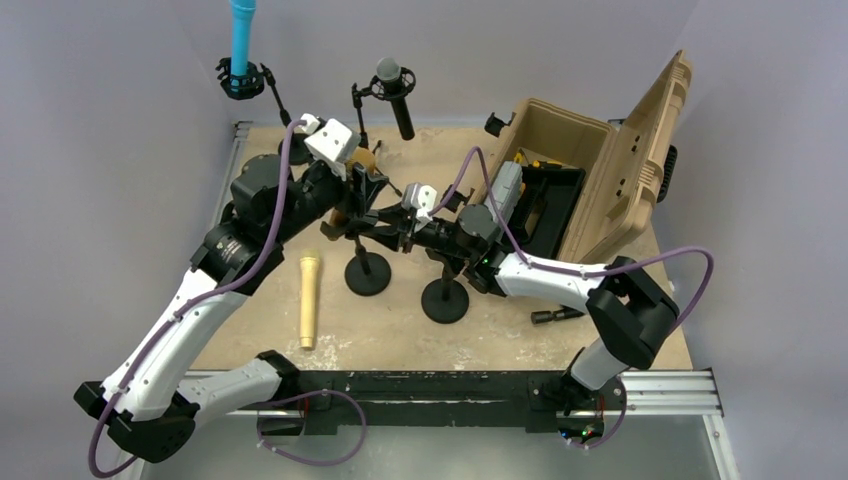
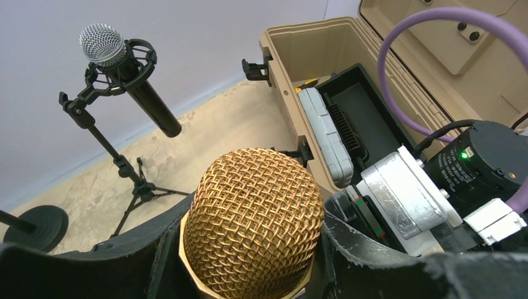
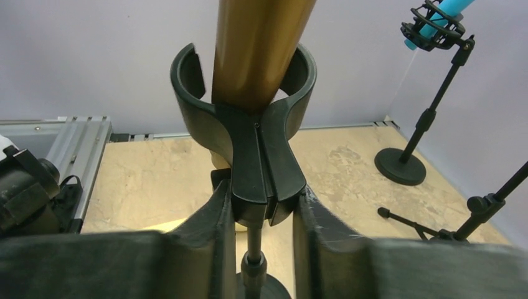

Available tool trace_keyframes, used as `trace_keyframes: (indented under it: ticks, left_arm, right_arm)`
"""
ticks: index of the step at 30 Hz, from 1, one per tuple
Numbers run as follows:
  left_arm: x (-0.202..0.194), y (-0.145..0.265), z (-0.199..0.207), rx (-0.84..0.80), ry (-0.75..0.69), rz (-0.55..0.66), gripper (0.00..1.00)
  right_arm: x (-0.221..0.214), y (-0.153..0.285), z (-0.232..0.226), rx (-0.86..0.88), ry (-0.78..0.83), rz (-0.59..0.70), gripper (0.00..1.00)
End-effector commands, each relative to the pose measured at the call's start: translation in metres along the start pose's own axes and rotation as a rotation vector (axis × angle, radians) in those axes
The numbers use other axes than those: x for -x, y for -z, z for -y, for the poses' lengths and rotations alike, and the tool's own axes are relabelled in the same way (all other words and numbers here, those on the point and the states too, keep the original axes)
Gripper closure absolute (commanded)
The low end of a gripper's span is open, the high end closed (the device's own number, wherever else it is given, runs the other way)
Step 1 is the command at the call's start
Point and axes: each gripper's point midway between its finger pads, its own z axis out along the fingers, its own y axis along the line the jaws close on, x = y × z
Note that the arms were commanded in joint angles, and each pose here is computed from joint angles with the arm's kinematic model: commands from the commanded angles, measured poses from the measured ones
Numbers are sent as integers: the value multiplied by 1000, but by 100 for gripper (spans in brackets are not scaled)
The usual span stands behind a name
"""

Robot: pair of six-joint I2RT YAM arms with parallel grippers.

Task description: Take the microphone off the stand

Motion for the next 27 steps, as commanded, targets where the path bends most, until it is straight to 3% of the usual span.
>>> trace_keyframes:
  ticks: [1, 5, 14, 19, 27]
  left_arm:
    - [24, 6, 8, -39, 23, 79, 100]
    - [30, 9, 11, -53, 25, 88, 100]
    - [89, 52, 35, -191, -51, 183, 100]
    - [125, 85, 66, -356, -56, 263, 100]
    - [190, 164, 56, -260, -90, 480, 100]
  right_arm:
    - [25, -7, 12, -37, 56, 65, 100]
    - [16, -8, 18, -71, 25, 36, 100]
    - [3, -11, 25, -102, -21, 2, 100]
    - [-2, -16, 29, -113, -34, -12, 100]
    - [-5, -13, 35, -146, -40, -20, 100]
